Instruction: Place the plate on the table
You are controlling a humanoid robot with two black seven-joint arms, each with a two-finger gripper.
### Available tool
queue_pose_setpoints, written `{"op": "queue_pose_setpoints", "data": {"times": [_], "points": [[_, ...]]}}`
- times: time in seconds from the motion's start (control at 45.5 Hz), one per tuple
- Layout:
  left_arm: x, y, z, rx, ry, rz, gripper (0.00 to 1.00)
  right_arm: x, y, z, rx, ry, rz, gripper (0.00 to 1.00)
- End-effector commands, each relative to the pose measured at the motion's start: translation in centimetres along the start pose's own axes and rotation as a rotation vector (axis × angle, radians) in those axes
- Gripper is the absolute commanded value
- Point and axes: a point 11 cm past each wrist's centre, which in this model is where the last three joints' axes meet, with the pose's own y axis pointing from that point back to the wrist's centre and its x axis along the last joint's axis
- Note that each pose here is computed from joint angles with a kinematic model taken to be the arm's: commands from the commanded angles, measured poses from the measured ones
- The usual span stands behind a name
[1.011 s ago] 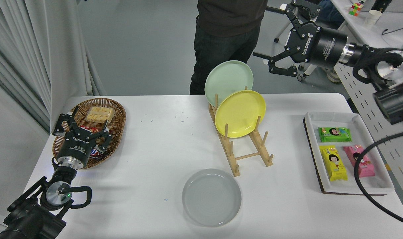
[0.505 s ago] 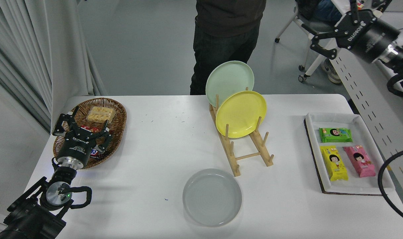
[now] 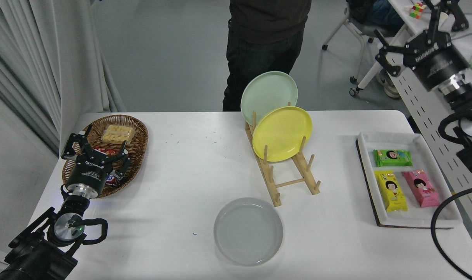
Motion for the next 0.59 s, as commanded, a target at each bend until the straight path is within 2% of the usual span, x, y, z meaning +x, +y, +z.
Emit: {"op": "queue_pose_setpoints", "data": {"times": [0.0,0.396,0.505,0.571], "points": [[0.0,0.0,0.0,-0.001,0.000,0.001,0.98,1.2,1.2,2.7,0.009,-0.031,0.063,1.00],[0.0,0.0,0.0,0.000,0.000,0.000,0.98,1.5,1.4,2.8,0.028,-0.047,0.077,1.00],[0.0,0.0,0.0,0.000,0.000,0.001,0.98,1.5,0.9,4.3,0.063,-0.100,0.152,1.00],[0.0,0.0,0.0,0.000,0.000,0.001,0.98,0.7,0.8,5.9,0.052,-0.151,0.135,1.00]]}}
